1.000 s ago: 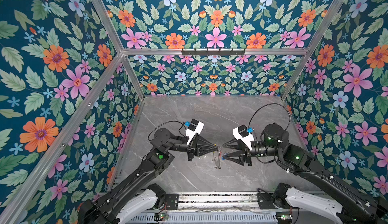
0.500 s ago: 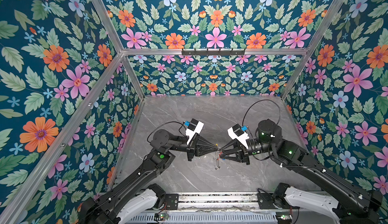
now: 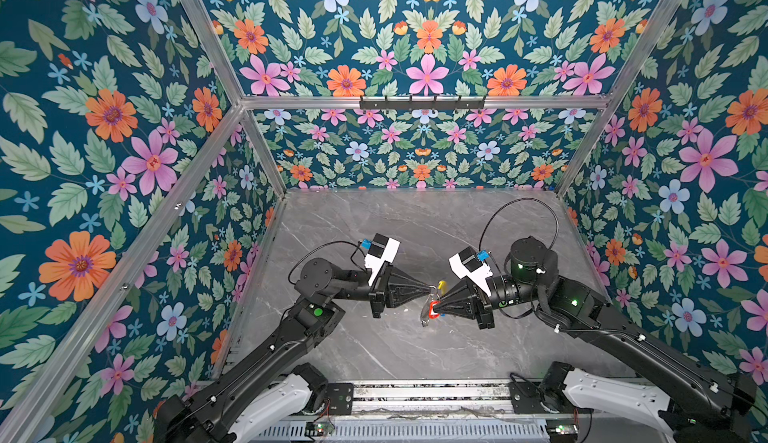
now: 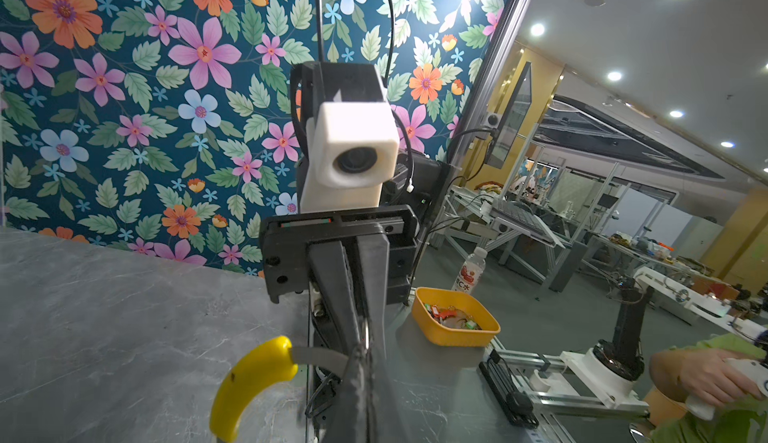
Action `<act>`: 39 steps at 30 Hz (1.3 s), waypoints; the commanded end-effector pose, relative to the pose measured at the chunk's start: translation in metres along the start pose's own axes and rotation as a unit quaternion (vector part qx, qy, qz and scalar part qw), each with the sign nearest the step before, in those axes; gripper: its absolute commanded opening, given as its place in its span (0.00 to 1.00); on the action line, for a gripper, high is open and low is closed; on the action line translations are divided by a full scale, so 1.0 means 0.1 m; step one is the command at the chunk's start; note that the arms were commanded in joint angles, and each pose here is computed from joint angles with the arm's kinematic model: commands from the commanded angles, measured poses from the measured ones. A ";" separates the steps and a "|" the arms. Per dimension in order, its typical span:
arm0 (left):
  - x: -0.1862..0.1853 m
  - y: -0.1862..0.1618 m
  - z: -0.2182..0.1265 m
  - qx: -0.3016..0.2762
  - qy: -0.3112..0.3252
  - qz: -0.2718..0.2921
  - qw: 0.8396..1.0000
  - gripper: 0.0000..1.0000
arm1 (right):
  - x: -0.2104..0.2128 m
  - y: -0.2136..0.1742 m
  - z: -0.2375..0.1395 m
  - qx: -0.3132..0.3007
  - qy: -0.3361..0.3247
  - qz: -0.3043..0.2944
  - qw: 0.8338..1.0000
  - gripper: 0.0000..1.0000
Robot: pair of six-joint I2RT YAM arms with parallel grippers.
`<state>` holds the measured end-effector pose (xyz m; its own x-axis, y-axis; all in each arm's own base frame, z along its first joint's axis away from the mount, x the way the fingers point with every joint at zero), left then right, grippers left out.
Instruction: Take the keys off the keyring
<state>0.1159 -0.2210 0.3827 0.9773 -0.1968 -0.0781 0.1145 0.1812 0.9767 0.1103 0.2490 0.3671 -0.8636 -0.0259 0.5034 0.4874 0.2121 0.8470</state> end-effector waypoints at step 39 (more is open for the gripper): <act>-0.04 0.02 -0.15 -0.106 0.043 0.081 0.990 0.00 | -0.02 0.15 -0.20 -0.080 -0.123 -0.013 0.989 0.44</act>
<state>0.1176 -0.2100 0.3750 0.9950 -0.0985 -0.0171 0.0512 0.3549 0.9335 0.1187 0.2351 0.3731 -0.8688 0.1963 0.4547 0.4828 0.1311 0.8659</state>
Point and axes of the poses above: each gripper's point midway between its finger pads, its own z axis out along the fingers, its own x axis along the line the jaws close on, y = z × x, the point moved 6 cm from there along -z, back along the fingers, and after that the axes turned 13 degrees about z, right-handed, at the moved point
